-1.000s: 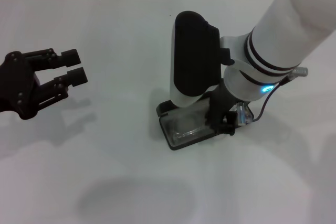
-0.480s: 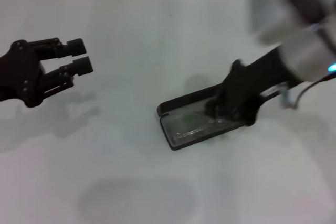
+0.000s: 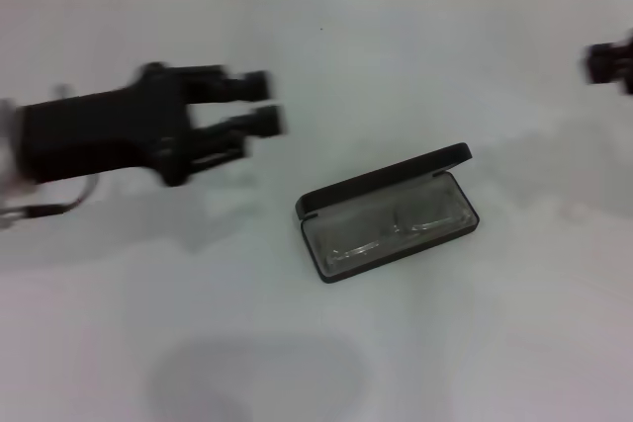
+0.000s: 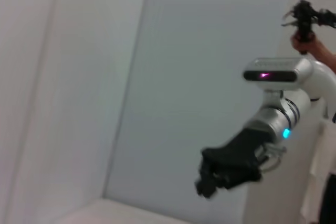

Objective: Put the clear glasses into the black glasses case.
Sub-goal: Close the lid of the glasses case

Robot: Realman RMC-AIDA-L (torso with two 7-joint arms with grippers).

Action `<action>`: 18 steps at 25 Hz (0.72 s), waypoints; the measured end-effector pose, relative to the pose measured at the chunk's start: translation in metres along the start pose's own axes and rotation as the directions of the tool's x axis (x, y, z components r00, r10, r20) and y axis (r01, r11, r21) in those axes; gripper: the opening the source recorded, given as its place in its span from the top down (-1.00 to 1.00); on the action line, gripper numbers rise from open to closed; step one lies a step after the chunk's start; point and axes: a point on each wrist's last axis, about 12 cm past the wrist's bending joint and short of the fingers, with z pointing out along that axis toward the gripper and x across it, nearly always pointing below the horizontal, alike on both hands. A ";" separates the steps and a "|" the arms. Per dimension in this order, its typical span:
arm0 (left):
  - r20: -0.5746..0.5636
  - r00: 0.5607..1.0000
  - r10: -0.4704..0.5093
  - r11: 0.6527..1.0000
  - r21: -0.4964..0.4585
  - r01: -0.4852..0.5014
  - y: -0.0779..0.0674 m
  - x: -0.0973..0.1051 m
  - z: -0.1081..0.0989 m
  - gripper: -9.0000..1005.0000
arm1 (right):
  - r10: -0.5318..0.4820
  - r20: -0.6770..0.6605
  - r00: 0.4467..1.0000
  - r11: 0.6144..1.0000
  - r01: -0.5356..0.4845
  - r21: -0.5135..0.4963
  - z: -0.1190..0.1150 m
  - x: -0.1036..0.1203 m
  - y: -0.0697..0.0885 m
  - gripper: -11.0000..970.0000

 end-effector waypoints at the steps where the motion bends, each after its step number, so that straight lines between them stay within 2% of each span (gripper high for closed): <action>1: -0.021 1.000 -0.002 1.000 0.017 0.002 0.003 0.000 0.013 0.28 | 0.024 0.010 1.000 0.999 -0.024 0.025 -0.007 0.007 -0.003 0.83; 5: -0.089 0.996 -0.014 0.999 0.040 0.017 0.015 0.002 0.054 0.29 | 0.131 0.075 0.989 0.986 -0.138 0.097 -0.033 0.041 -0.013 0.83; 10: -0.161 0.986 -0.040 0.999 -0.011 0.039 0.035 0.011 0.100 0.29 | 0.159 0.132 0.978 0.977 -0.175 0.118 -0.043 0.070 -0.012 0.83; 15: -0.236 0.970 -0.061 0.997 -0.052 0.050 0.042 0.023 0.123 0.29 | 0.154 0.174 0.973 0.971 -0.181 0.154 -0.045 0.078 -0.014 0.83; 18: -0.248 0.966 -0.073 0.996 -0.065 0.059 0.043 0.028 0.129 0.30 | 0.144 0.205 0.968 0.968 -0.181 0.176 -0.047 0.081 -0.016 0.83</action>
